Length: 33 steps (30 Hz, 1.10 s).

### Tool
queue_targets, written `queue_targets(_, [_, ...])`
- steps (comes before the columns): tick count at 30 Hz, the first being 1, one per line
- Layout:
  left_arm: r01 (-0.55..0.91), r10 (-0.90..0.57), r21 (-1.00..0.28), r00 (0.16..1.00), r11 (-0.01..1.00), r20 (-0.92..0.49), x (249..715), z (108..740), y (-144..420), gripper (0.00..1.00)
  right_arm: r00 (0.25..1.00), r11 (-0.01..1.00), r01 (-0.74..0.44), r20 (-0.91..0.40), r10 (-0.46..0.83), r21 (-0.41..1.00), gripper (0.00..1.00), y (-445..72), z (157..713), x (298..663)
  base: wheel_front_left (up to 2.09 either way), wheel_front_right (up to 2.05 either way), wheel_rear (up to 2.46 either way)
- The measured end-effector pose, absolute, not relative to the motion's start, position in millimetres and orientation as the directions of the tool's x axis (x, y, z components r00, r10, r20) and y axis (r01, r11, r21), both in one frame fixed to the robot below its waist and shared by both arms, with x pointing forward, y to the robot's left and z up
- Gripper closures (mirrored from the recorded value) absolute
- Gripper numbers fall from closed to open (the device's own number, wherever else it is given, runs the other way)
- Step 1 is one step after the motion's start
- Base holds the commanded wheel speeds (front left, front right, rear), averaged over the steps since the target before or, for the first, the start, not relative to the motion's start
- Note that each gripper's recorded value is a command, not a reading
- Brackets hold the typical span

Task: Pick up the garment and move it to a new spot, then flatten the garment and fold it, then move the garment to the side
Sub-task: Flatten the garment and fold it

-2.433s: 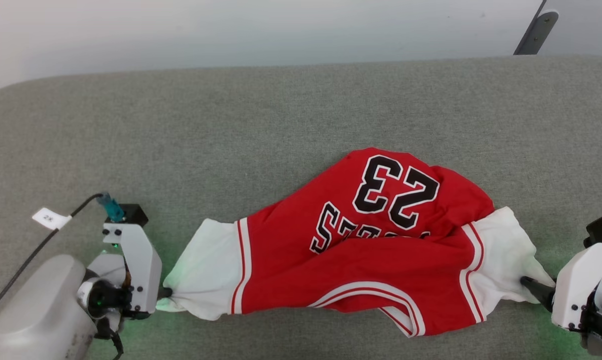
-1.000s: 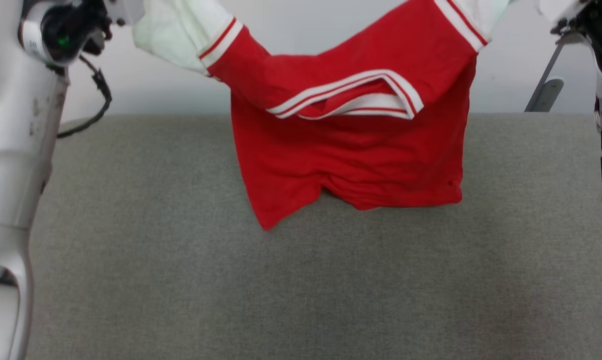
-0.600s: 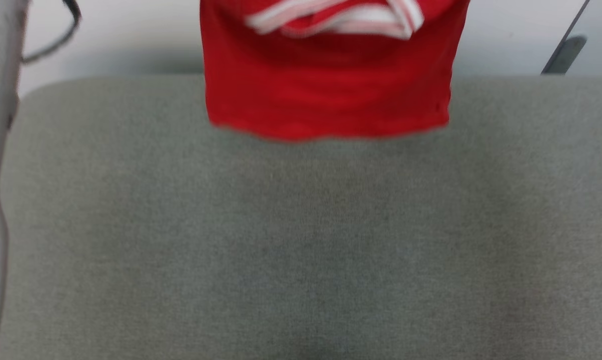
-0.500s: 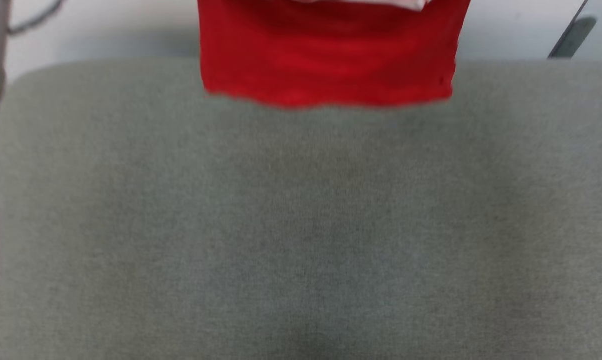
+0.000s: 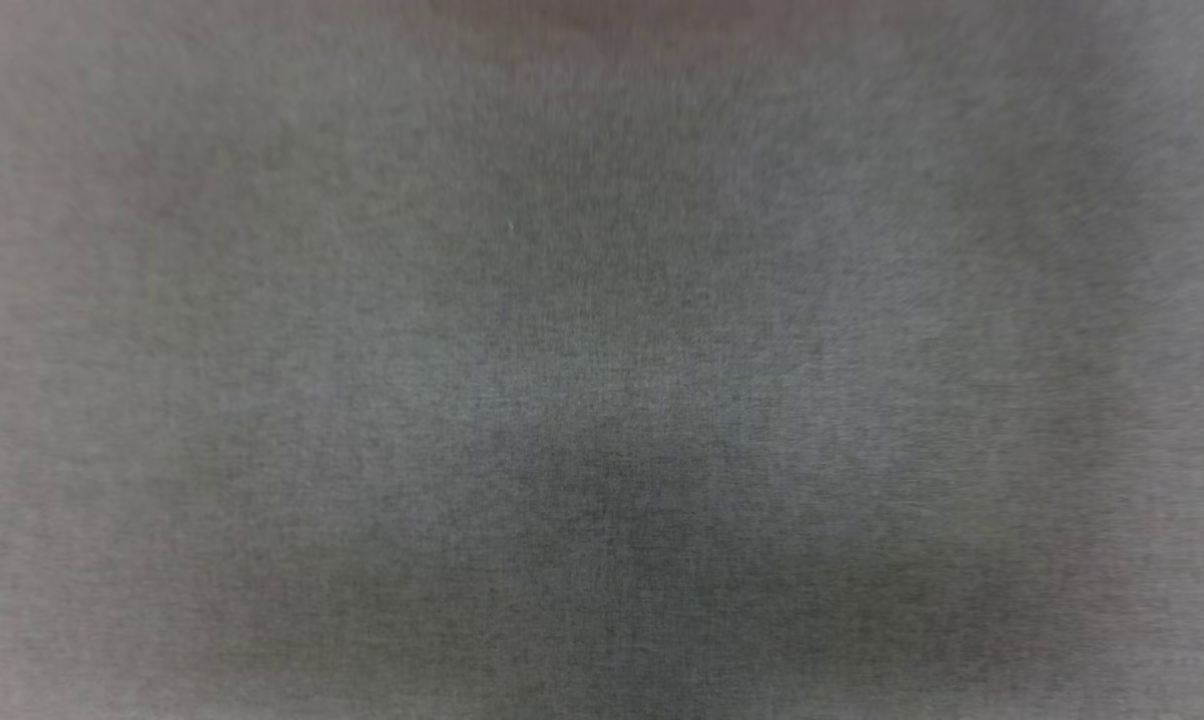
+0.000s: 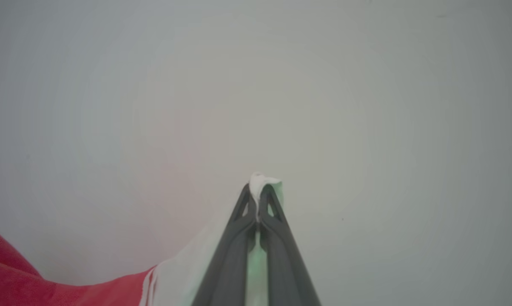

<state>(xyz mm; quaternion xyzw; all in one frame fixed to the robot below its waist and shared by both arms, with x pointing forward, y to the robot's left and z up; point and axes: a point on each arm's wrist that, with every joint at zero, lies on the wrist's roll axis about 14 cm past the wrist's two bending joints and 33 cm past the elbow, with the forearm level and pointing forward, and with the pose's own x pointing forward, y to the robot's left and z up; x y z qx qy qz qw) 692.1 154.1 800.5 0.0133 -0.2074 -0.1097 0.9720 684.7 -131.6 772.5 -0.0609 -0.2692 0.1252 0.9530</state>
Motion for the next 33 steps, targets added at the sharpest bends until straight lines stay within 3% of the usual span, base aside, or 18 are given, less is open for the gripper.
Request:
queue_targets(7, [0.178,-0.184,0.045,0.956,0.983,0.23,728.5,694.5,171.1,1.0,0.906,0.955,-0.246,0.311,0.287,-0.166,1.0,-123.8,653.7,718.5,0.0,0.0,0.0])
queue_targets(14, [0.149,-0.148,0.042,0.989,0.988,-0.009,713.2,616.6,188.3,1.0,0.937,0.943,-0.311,0.13,0.325,-0.119,1.0,-109.3,587.2,707.8,0.0,0.0,0.0])
queue_targets(23, [0.171,-0.155,0.018,0.93,0.985,-0.334,636.7,531.8,199.9,1.0,0.916,0.918,-0.395,-0.071,0.396,0.016,1.0,-109.3,544.0,640.6,0.0,0.0,0.0])
queue_targets(33, [0.192,-0.168,0.01,0.882,0.981,-0.44,542.5,508.7,232.0,1.0,0.874,0.912,-0.4,-0.262,0.409,0.088,1.0,-152.1,517.3,548.0,0.0,0.0,0.0])
